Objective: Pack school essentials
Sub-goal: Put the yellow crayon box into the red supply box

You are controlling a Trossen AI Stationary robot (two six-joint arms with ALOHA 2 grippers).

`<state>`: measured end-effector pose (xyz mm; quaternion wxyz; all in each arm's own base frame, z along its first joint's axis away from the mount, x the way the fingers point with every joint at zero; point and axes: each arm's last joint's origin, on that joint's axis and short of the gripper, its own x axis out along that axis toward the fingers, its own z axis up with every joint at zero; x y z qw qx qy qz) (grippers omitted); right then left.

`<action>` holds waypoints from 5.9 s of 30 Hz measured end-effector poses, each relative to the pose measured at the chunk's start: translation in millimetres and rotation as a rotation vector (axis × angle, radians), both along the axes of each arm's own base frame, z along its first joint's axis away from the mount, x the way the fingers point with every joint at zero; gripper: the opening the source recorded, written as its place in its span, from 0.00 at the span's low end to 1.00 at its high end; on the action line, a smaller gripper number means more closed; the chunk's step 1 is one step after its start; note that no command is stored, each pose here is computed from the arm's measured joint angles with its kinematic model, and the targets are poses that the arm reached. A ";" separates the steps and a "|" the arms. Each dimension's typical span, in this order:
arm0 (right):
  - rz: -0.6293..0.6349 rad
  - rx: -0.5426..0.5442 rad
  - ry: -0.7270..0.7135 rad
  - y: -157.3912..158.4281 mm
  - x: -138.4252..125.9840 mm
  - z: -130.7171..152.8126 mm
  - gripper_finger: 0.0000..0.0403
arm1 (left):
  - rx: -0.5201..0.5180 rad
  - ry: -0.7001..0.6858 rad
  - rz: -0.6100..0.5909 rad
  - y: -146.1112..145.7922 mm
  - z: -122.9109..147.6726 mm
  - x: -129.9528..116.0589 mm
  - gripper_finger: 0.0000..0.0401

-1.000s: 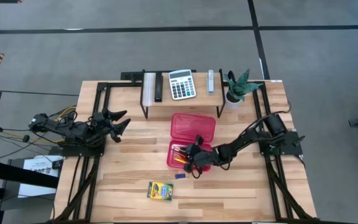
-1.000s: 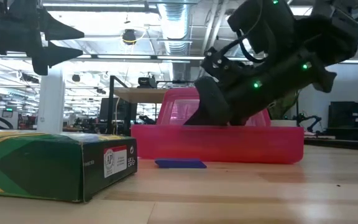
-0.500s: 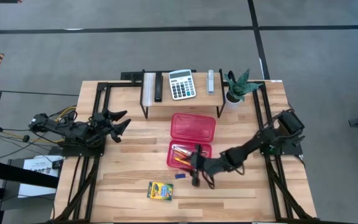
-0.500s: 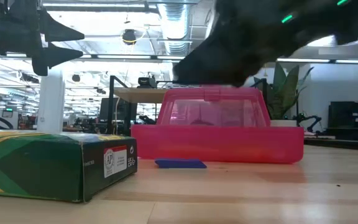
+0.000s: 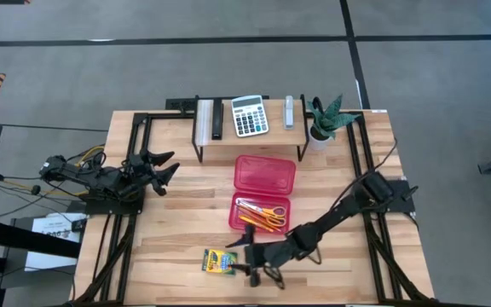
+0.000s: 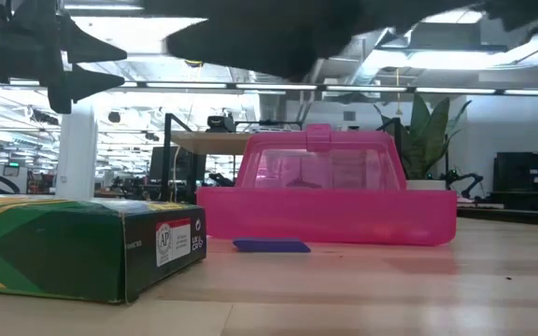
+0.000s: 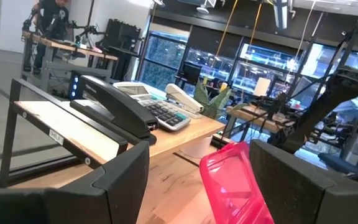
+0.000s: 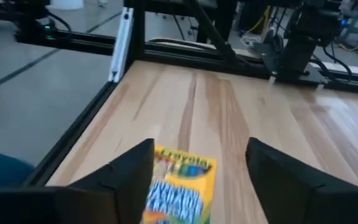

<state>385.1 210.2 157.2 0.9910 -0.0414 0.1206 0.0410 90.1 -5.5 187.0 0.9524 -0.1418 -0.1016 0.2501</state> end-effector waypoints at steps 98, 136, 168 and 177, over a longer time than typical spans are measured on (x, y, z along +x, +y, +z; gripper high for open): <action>0.046 0.253 0.896 34.2 43.3 66.8 0.91 | -0.016 0.006 -0.020 -0.5 -1.9 0.6 0.66; 0.149 0.204 0.796 4.1 69.5 68.0 0.98 | 0.040 0.037 -0.012 -0.5 -1.6 0.5 0.66; -0.031 0.104 0.589 52.7 32.6 -14.2 0.97 | 0.014 0.016 -0.058 -1.6 -1.5 1.1 0.66; -0.023 0.080 0.629 52.1 24.8 -25.5 0.97 | 0.013 0.016 -0.057 -1.6 -1.5 1.1 0.66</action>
